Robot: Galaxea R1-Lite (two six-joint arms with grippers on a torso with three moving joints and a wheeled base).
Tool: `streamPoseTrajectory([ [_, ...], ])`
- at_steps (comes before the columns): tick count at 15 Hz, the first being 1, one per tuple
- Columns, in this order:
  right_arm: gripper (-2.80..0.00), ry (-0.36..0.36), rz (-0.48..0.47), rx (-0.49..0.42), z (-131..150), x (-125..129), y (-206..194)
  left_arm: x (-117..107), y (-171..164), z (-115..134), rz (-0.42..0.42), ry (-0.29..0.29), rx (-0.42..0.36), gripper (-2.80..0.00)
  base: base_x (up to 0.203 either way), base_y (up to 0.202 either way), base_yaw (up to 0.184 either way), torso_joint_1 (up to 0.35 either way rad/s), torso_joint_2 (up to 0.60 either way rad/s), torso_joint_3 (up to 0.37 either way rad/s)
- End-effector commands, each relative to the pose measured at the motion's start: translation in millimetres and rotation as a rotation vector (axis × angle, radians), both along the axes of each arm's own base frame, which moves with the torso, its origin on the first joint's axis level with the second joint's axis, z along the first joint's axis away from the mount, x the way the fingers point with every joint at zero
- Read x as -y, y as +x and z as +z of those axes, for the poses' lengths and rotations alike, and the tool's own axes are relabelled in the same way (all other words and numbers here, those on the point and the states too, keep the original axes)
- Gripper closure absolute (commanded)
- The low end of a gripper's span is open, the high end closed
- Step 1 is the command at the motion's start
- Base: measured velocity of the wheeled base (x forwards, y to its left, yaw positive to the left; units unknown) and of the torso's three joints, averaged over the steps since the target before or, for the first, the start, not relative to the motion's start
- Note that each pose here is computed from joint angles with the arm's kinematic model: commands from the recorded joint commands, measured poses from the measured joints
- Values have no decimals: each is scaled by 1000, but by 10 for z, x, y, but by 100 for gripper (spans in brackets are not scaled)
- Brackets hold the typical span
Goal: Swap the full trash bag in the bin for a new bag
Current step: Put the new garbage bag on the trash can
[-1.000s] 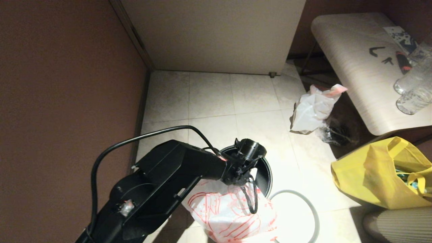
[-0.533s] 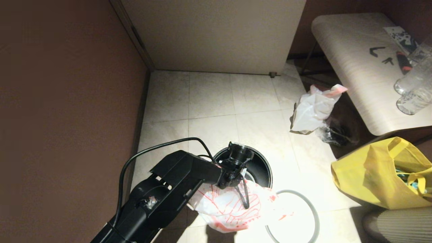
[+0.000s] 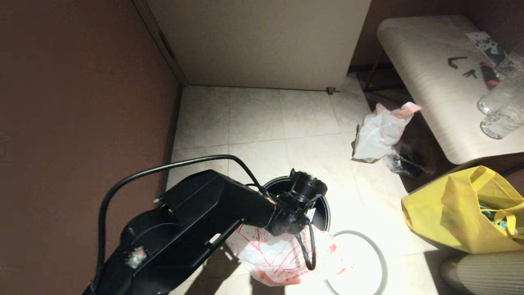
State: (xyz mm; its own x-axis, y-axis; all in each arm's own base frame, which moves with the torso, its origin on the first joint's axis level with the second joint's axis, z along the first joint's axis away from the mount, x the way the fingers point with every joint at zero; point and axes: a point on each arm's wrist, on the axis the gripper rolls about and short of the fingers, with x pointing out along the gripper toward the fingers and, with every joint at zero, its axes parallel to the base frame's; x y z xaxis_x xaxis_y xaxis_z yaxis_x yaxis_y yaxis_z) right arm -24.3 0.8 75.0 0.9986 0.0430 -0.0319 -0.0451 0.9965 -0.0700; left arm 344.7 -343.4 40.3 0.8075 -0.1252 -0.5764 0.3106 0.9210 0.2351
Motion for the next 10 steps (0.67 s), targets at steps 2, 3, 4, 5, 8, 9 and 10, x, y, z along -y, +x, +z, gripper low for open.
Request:
streamPoseTrajectory([
  [2, 0, -1, 0, -2, 0, 0, 1, -99, -263, 567, 1, -82, 42, -280, 0, 0, 0, 0, 0, 0],
  [3, 0, -1, 2, -2, 0, 0, 1, -155, -322, 660, 4, -89, 42, -280, 0, 0, 0, 0, 0, 0],
  [4, 0, -1, 2, -2, 0, 0, 1, -222, -397, 740, 4, -89, 38, -280, 0, 0, 0, 0, 0, 0],
  [5, 0, -1, 0, -1, 2, 0, 0, -308, -483, 802, 9, -86, 31, -280, 0, 0, 0, 0, 0, 0],
  [8, 0, -1, 1, -2, 0, 0, 1, -648, -786, 991, 53, -111, 12, -280, 0, 0, 0, 0, 0, 0],
  [9, 0, -1, 1, -2, 0, 0, 1, -770, -888, 1044, 77, -130, 7, -280, 0, 0, 0, 0, 0, 0],
  [10, 0, -1, 2, -2, 0, 0, 1, -886, -978, 1048, 108, -150, -7, -280, 0, 0, 0, 0, 0, 0],
])
